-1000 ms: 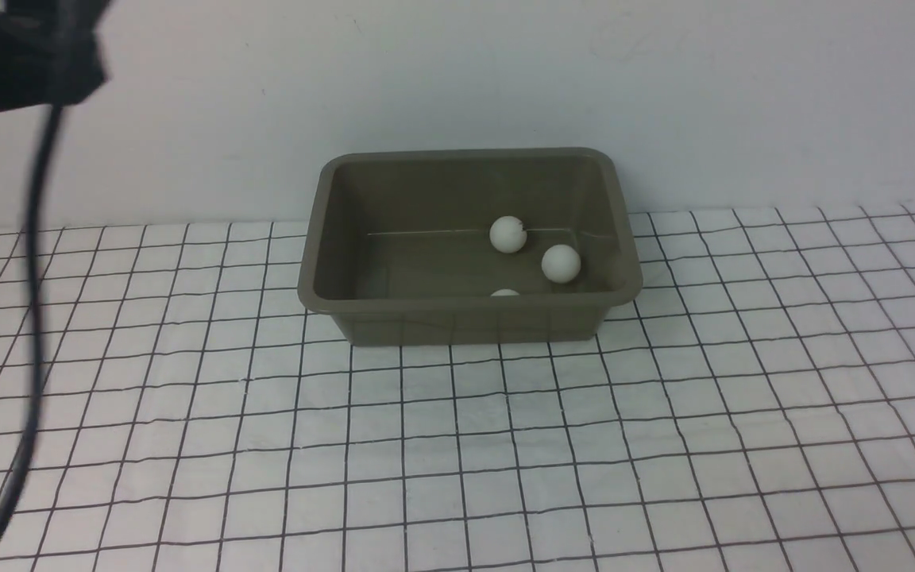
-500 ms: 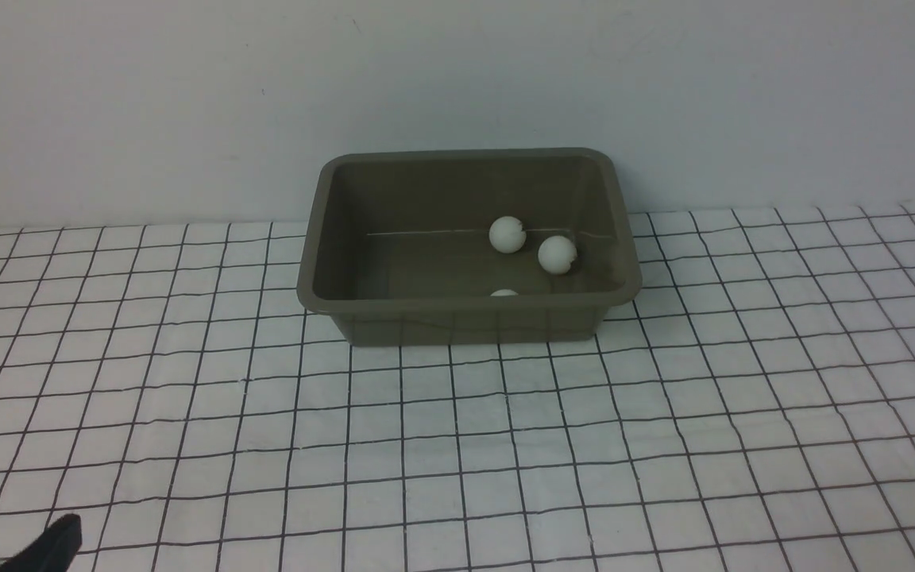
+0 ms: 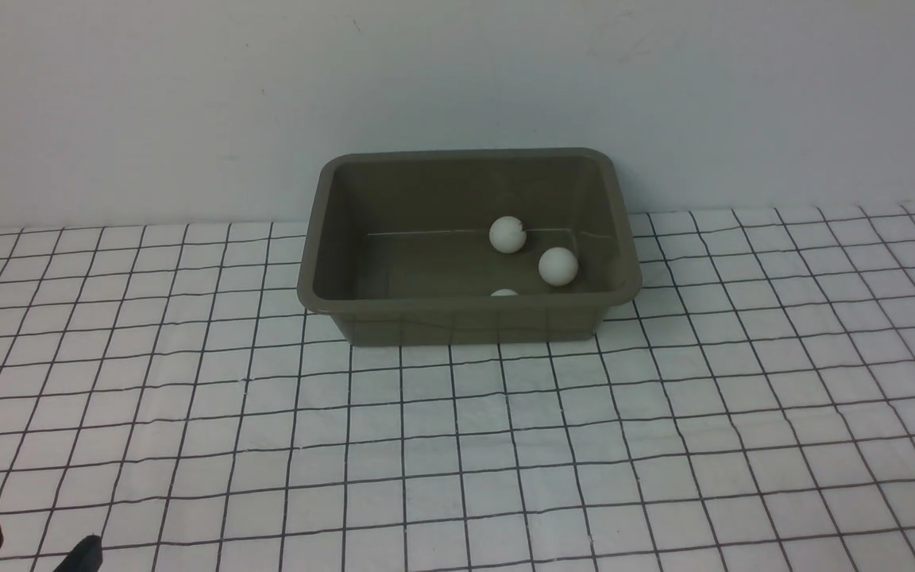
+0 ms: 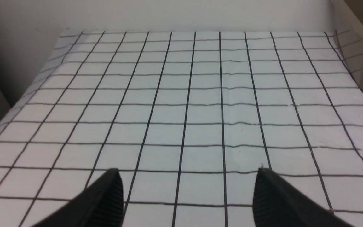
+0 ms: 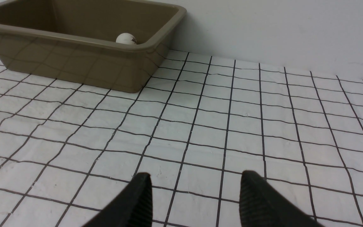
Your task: Put the table tennis balls into the box on the white checkered tablecloth.
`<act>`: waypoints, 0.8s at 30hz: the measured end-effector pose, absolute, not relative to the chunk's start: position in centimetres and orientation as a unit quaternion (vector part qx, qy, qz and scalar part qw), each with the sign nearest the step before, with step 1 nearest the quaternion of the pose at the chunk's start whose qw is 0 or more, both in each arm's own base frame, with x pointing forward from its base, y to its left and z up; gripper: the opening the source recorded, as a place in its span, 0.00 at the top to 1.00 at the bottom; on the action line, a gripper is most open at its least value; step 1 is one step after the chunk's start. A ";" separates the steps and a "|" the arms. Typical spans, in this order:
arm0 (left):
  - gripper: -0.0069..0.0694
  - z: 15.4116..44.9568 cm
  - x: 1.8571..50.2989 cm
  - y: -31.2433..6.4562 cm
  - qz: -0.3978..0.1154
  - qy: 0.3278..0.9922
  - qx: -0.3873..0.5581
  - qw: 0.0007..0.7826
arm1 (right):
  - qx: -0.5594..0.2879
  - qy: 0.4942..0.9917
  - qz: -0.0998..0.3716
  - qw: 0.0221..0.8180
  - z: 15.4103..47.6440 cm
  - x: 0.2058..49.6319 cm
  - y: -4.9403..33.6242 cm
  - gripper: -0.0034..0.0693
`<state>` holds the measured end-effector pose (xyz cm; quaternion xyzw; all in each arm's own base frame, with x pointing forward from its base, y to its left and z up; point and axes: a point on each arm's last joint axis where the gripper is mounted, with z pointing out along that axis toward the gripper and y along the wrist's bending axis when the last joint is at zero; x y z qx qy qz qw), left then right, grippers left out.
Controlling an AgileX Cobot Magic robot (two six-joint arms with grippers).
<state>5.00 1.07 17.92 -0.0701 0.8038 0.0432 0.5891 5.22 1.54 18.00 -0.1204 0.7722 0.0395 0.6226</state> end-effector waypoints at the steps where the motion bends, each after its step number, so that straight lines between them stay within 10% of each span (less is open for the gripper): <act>1: 0.26 17.6 5.0 1.1 0.042 0.806 -0.071 0.586 | -0.120 0.772 0.040 0.623 18.0 5.2 1.5 0.47; 24: 0.26 17.0 5.1 1.0 0.031 0.804 -0.083 0.588 | -0.120 0.772 0.040 0.623 18.0 5.2 1.5 0.47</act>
